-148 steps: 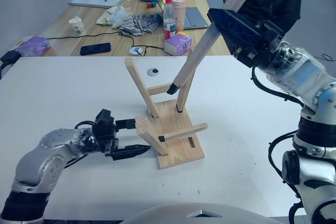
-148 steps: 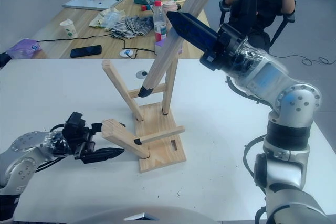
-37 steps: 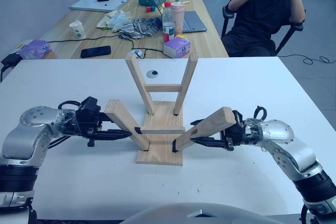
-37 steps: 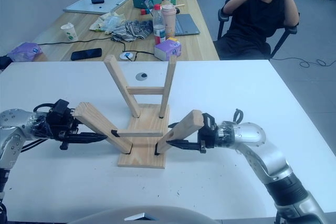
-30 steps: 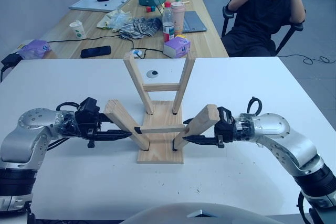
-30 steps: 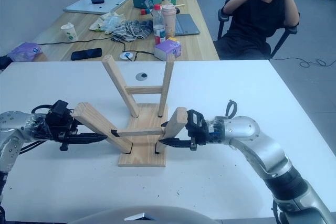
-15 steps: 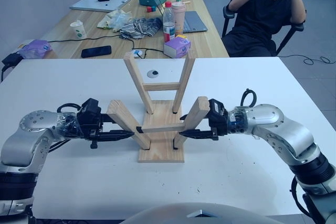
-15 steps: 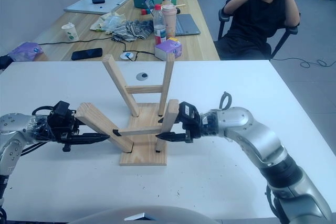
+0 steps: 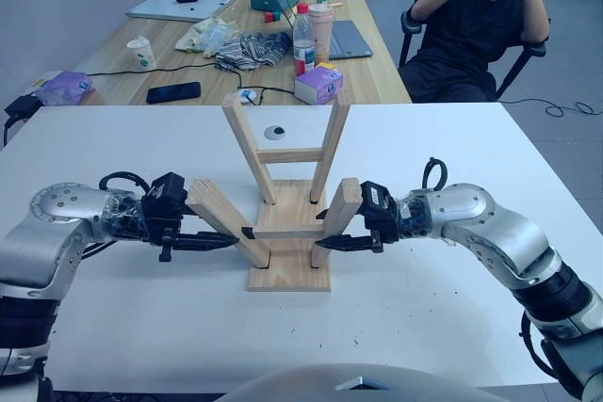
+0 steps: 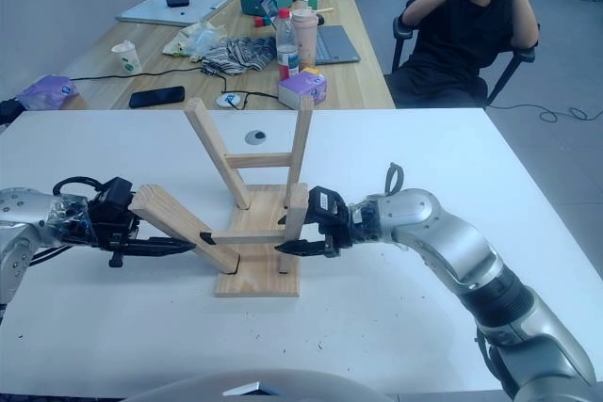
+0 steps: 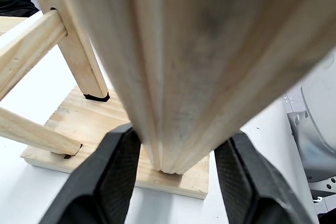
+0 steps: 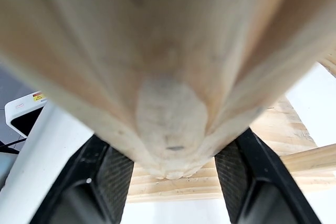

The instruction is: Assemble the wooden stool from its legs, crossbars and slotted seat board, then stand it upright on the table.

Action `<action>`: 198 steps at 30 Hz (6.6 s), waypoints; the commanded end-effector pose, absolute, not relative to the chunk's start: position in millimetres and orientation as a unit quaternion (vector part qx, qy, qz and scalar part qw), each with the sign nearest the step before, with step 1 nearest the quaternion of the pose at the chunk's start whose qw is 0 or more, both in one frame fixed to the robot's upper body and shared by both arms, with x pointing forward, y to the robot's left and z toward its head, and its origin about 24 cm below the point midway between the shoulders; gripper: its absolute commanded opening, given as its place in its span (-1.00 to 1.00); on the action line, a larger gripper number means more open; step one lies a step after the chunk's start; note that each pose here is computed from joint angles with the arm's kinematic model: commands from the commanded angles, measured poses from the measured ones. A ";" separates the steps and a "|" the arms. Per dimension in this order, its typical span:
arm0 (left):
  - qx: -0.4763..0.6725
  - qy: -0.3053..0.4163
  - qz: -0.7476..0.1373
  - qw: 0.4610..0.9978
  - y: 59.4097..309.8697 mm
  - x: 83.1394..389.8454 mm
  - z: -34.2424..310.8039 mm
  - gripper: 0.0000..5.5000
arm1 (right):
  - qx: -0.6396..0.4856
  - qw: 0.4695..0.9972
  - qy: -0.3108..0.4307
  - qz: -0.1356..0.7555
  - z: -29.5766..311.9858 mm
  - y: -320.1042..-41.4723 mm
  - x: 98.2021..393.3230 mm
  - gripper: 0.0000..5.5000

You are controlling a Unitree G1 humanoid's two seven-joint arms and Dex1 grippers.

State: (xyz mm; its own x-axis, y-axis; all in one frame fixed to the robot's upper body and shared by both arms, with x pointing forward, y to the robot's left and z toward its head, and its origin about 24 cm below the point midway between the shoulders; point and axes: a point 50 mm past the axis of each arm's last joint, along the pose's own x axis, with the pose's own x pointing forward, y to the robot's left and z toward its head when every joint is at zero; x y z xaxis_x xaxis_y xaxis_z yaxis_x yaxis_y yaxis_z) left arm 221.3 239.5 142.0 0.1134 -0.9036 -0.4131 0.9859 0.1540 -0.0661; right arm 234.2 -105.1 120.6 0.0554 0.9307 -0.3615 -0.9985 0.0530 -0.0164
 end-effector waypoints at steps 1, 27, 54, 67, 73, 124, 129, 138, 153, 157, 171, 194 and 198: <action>0.096 0.322 -0.723 0.604 197.3 170.7 58.6 -0.25 | -0.209 0.646 0.494 0.544 -33.5 -162.3 178.0 -0.26; 0.092 0.358 -0.590 0.718 257.6 200.3 73.8 0.34 | -0.048 0.765 0.358 0.533 71.8 -175.8 195.9 0.46; -0.009 0.187 -0.670 0.718 196.3 216.3 88.0 0.34 | -0.111 0.854 0.205 0.465 63.3 -147.5 281.2 -0.53; -0.012 0.236 -0.613 0.754 219.6 217.0 77.8 0.34 | -0.147 0.834 0.219 0.484 69.2 -216.3 275.3 0.17; -0.011 0.227 -0.613 0.757 218.5 213.0 76.6 0.34 | -0.106 0.762 0.258 0.585 71.4 -224.0 230.7 0.17; 0.018 0.164 -0.504 0.848 297.0 208.9 78.5 0.07 | 0.041 0.797 0.204 0.567 95.2 -238.7 207.1 0.22; 0.022 0.142 -0.520 0.842 275.5 220.0 69.9 0.07 | 0.009 0.797 0.167 0.580 81.2 -216.2 214.4 0.22; 0.005 0.138 -0.549 0.824 248.3 230.1 54.9 -0.02 | -0.022 0.787 0.157 0.596 56.0 -177.9 235.2 0.12; -0.354 0.124 -0.384 0.844 241.4 311.1 188.9 -0.32 | 0.441 0.752 0.101 0.480 186.6 -193.6 304.5 -0.33; -0.405 0.141 -0.293 0.854 237.0 356.6 219.0 -0.37 | 0.520 0.771 0.122 0.346 198.3 -193.4 356.1 -0.38; -0.563 0.163 -0.110 0.803 196.3 409.3 164.3 -0.12 | 0.578 0.788 0.179 0.110 145.7 -181.0 406.0 -0.16; -0.148 -0.092 0.046 0.984 238.8 350.3 80.9 0.52 | 0.303 0.952 -0.042 -0.025 44.2 -227.9 336.7 0.64; -0.129 -0.102 0.026 0.986 223.1 344.4 70.8 0.52 | 0.227 0.972 -0.056 -0.003 33.2 -202.4 327.4 0.64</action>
State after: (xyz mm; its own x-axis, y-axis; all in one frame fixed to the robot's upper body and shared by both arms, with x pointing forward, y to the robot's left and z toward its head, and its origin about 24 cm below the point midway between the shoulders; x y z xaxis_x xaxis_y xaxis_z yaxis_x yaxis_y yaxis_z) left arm 347.1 233.4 75.5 0.9745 0.1260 0.1855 -0.0659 0.9516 -0.3001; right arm 332.7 -218.8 42.7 0.9917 -0.0595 0.1143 -0.0026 0.8773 0.4799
